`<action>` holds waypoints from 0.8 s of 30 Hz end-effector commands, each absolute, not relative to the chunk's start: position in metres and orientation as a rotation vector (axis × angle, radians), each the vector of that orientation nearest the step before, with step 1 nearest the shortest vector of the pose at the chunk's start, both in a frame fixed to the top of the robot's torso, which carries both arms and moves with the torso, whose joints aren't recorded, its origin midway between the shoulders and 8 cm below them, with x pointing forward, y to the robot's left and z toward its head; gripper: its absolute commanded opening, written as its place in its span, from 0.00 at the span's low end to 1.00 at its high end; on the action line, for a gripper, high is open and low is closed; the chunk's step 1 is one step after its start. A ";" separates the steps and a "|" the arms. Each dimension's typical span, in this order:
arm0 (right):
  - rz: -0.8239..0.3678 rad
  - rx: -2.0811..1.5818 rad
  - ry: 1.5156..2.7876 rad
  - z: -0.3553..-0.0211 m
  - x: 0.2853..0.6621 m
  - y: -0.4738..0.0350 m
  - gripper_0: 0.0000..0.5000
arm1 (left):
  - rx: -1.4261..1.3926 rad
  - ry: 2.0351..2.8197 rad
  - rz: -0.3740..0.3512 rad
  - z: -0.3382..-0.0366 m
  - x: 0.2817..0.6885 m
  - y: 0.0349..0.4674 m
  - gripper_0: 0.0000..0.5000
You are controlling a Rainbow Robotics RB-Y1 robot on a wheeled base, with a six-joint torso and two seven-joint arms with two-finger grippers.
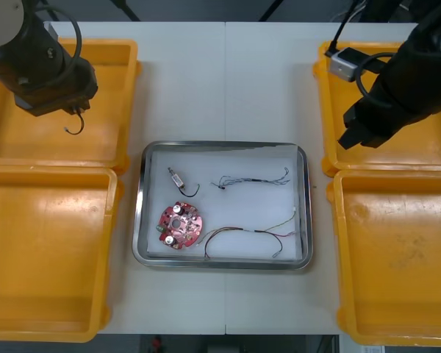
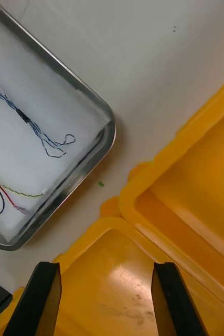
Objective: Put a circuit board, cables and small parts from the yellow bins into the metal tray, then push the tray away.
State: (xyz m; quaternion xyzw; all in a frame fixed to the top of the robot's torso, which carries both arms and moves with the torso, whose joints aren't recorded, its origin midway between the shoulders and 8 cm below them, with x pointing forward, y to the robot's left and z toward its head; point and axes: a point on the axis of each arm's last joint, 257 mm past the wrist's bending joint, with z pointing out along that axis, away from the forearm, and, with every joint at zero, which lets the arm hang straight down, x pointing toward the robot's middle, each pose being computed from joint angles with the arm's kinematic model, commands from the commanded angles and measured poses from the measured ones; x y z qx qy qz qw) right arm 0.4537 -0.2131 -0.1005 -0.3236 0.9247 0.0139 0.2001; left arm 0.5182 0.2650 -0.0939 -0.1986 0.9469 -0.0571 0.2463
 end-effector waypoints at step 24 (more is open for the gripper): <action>-0.002 0.067 2.697 -0.118 0.397 -0.359 1.00 | -0.945 2.409 -0.274 -0.160 0.482 0.103 0.00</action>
